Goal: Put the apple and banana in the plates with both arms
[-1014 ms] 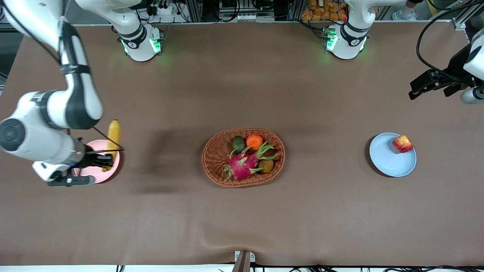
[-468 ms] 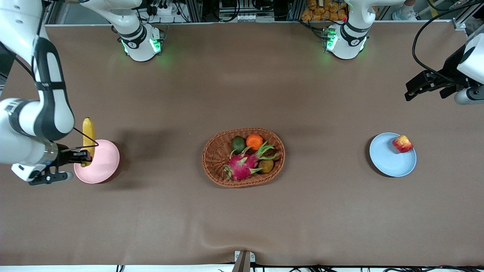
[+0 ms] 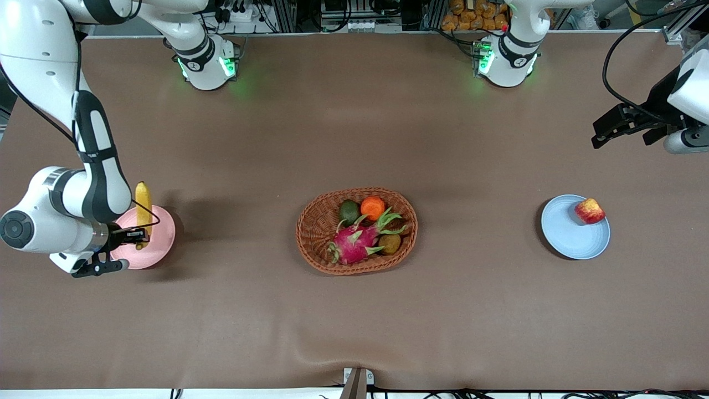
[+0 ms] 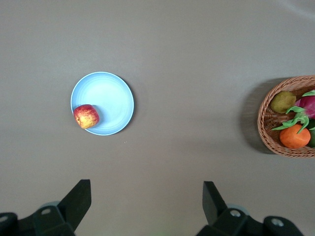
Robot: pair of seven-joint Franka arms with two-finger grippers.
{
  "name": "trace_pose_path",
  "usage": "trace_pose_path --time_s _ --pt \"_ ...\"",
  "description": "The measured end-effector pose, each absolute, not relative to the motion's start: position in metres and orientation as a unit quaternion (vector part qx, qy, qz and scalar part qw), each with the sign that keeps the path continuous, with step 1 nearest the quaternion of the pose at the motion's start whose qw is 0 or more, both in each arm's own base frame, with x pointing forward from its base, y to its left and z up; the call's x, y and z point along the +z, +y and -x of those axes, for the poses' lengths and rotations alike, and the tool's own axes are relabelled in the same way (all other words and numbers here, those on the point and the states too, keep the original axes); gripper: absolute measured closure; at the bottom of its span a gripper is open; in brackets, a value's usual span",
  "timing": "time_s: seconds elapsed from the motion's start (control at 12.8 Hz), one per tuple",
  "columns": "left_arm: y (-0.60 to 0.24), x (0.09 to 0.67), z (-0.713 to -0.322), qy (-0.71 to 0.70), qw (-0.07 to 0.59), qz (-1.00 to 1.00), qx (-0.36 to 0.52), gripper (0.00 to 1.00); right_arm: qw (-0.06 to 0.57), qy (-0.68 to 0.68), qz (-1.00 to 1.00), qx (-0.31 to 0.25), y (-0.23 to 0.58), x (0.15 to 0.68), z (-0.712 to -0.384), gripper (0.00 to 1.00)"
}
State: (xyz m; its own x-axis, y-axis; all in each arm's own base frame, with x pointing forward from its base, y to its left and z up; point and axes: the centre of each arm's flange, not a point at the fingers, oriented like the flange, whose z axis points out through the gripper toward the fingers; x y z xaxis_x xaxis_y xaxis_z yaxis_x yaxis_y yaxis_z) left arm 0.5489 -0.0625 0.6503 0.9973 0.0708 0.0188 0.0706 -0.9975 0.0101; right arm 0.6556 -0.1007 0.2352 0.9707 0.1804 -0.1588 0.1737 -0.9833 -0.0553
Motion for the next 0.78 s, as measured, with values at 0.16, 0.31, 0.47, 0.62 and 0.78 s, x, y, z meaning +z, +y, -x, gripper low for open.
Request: trace_pose_path --time_s 0.16,0.31,0.47,0.62,0.78 --pt "-0.063 0.650 -0.549 0.035 0.005 -0.999 0.009 0.00 0.031 -0.086 0.993 0.073 -0.113 0.236 -0.656 0.38" --pt "-0.063 0.650 -0.549 0.035 0.005 -0.999 0.009 0.00 0.032 -0.087 0.994 0.060 -0.115 0.249 -0.661 0.16" --pt "-0.062 0.650 -0.549 0.035 0.005 -0.999 0.009 0.00 0.035 -0.094 0.994 0.048 -0.108 0.282 -0.667 0.00" --pt "-0.062 0.649 -0.549 0.034 0.005 -0.999 0.009 0.00 0.037 -0.103 0.993 0.034 -0.099 0.335 -0.666 0.00" --pt "-0.060 0.649 -0.550 0.036 0.005 -0.999 0.009 0.00 0.034 -0.108 0.993 0.016 -0.095 0.394 -0.657 0.00"
